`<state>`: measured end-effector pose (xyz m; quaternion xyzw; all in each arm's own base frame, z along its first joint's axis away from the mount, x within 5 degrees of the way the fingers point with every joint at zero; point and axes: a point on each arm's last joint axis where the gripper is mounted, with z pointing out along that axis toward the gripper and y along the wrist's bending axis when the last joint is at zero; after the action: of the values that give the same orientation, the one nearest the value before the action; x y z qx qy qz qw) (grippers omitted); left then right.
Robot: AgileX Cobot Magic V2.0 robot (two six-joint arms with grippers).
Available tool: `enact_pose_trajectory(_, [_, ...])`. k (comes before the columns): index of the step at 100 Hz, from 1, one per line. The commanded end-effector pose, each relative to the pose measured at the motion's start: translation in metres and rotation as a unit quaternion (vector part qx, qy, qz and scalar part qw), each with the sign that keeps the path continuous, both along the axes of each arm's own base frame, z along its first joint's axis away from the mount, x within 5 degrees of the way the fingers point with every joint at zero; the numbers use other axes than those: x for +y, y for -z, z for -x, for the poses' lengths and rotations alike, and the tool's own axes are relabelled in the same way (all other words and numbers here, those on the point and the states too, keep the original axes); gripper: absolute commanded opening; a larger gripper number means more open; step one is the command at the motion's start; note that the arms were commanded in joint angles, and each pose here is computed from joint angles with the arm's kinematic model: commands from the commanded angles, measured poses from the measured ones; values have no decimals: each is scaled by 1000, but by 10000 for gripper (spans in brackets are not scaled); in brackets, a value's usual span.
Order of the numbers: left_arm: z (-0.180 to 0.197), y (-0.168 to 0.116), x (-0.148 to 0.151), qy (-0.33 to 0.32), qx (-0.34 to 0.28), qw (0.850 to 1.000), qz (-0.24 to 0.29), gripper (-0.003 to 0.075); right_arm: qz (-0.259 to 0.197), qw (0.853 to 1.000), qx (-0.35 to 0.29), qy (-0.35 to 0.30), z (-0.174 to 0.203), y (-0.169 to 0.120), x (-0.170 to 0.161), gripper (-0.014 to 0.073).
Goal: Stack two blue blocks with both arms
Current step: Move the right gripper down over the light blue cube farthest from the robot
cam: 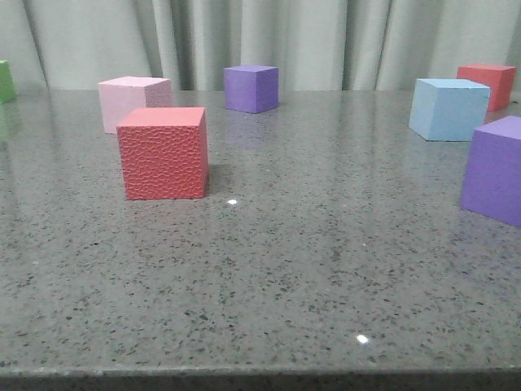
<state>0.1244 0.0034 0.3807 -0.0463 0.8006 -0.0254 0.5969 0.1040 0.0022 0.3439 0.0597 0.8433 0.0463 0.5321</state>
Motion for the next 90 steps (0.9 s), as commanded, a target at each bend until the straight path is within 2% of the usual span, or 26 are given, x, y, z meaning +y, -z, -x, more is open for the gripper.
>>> enact_pose_trajectory(1, [0,-17,0,0,-51,999,9,640,1,999,-44,1,-3,-16,0,619])
enact_pose_trajectory(6, [0,-17,0,0,-50,999,10,677,1,999,-44,1,-3,-16,0,666])
enact_pose_trajectory(10, [0,-17,-1,0,-50,999,11,687,1,999,-45,1,-3,-16,0,659])
enact_pose_trajectory(50, [-1,-14,-1,0,-51,999,15,627,1,998,-59,0,-5,-18,0,645])
enact_pose_trajectory(68, [-2,-15,0,-1,-57,998,11,627,1,1000,-3,1,-23,-17,0,645])
enact_pose_trajectory(90, [-2,-15,0,-1,-57,998,9,627,-9,999,44,-7,-61,-45,5,645])
